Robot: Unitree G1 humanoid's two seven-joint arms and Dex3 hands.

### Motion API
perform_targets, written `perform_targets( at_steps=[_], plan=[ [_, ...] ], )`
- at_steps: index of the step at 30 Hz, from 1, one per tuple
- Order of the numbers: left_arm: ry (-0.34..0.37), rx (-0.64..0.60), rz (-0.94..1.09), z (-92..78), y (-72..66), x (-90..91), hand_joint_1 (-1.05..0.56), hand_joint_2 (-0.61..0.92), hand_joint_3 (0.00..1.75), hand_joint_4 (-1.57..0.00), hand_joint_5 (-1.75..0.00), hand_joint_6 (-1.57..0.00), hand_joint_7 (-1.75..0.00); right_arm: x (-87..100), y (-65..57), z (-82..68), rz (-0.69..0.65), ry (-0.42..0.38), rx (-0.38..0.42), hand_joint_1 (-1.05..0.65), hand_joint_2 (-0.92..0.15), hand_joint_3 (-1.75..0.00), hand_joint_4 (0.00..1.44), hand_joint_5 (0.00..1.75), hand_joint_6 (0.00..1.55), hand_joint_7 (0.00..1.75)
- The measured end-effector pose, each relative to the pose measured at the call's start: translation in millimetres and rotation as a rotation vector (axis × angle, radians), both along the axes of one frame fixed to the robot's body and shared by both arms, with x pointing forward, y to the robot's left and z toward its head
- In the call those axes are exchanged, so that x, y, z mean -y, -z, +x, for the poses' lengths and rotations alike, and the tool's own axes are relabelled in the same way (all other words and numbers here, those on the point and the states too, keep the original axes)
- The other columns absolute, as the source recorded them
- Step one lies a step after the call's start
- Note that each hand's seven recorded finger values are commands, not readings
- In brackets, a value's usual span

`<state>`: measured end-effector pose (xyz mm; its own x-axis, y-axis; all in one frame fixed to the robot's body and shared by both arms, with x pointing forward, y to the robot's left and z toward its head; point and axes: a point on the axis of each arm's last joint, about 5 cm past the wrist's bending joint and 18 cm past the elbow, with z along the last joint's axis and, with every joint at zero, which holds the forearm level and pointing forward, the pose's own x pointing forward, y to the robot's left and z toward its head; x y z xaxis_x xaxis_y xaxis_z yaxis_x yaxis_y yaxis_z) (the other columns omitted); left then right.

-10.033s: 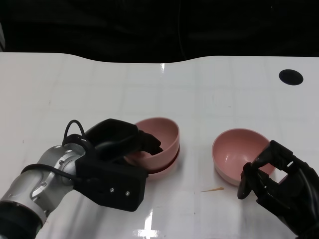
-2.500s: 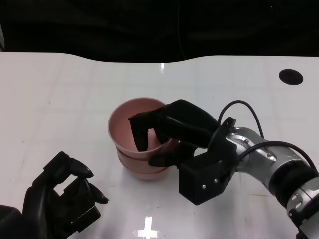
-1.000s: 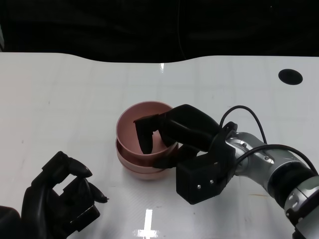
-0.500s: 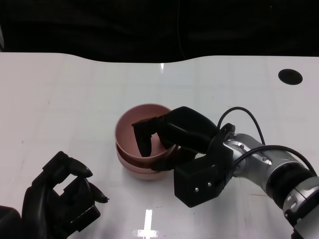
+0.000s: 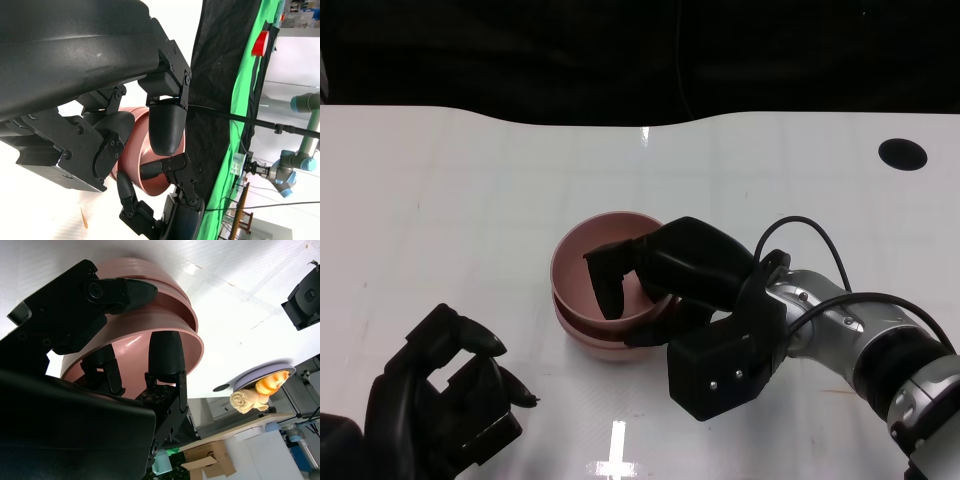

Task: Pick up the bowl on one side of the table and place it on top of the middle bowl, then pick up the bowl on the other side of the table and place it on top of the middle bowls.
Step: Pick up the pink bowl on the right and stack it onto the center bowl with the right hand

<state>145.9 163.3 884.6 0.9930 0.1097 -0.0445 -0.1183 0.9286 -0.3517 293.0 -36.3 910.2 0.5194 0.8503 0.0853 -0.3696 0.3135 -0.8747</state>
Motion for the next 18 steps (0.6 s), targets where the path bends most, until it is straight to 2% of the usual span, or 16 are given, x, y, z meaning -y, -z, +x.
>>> perform_targets(
  at_steps=[18],
  plan=[
    [-0.001,0.001,-0.005,0.0,0.0,0.0,0.07,0.57,1.41,-0.80,-1.75,-0.65,-1.75,-0.5,0.7,-0.5,-0.009,-0.004,0.001,-0.18,-0.75,-0.62,0.84,1.75,0.68,1.75]
  ],
)
